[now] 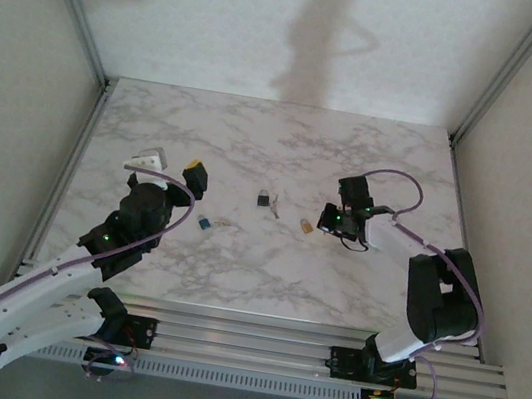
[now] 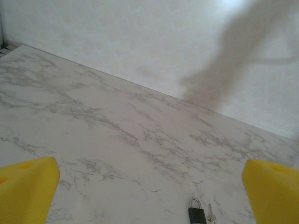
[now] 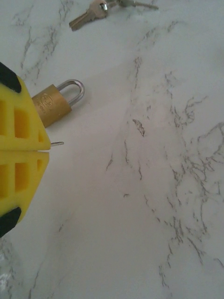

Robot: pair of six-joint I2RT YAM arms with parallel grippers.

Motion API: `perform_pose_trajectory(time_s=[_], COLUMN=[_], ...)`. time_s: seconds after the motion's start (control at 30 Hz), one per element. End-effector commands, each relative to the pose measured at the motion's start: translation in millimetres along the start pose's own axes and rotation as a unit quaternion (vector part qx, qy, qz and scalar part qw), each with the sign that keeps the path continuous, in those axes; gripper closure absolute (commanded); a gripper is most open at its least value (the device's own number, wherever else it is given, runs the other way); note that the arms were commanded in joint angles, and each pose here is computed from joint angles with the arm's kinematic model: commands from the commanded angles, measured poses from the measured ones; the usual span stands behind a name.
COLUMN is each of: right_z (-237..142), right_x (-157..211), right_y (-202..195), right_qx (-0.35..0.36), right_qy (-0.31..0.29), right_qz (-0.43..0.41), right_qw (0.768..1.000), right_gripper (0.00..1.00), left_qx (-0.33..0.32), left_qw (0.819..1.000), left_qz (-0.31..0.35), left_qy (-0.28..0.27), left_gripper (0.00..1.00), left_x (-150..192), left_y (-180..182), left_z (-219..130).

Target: Lock with the key

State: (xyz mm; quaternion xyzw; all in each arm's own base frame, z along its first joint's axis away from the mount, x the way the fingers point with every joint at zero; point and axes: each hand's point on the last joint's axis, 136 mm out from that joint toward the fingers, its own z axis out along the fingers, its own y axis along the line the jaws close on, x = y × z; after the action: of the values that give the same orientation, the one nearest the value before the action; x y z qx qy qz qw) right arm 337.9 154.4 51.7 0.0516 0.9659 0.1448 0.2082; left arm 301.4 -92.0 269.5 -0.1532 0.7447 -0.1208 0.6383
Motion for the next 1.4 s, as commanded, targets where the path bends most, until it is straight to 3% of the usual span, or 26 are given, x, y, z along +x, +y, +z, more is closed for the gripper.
perform_pose_trajectory(time_s=[0.0,0.33,1.0,1.37], right_z=[3,22,39,41], right_x=[-6,-7,-4,2], right_y=[8,11,27,24], right_qx=[0.008,0.027,-0.007,-0.001], right_qy=[0.000,0.015,0.035,0.040], right_qz=[-0.021,-0.038,-0.052,-0.055], right_qw=[1.000,0.999,0.998,0.998], right_gripper=[1.00,1.00,1.00,0.94], left_qx=[-0.005,-0.006,-0.007,-0.009], left_qw=[1.000,1.000,1.000,1.000], left_qz=[-0.006,-0.007,-0.005,-0.005], left_qy=[-0.019,-0.022,-0.022,-0.023], left_gripper=[0.01,0.01,0.00,0.00], left_x=[-12,-13,-12,-13], left_y=[2,3,3,4], left_z=[-1,-2,-1,-1])
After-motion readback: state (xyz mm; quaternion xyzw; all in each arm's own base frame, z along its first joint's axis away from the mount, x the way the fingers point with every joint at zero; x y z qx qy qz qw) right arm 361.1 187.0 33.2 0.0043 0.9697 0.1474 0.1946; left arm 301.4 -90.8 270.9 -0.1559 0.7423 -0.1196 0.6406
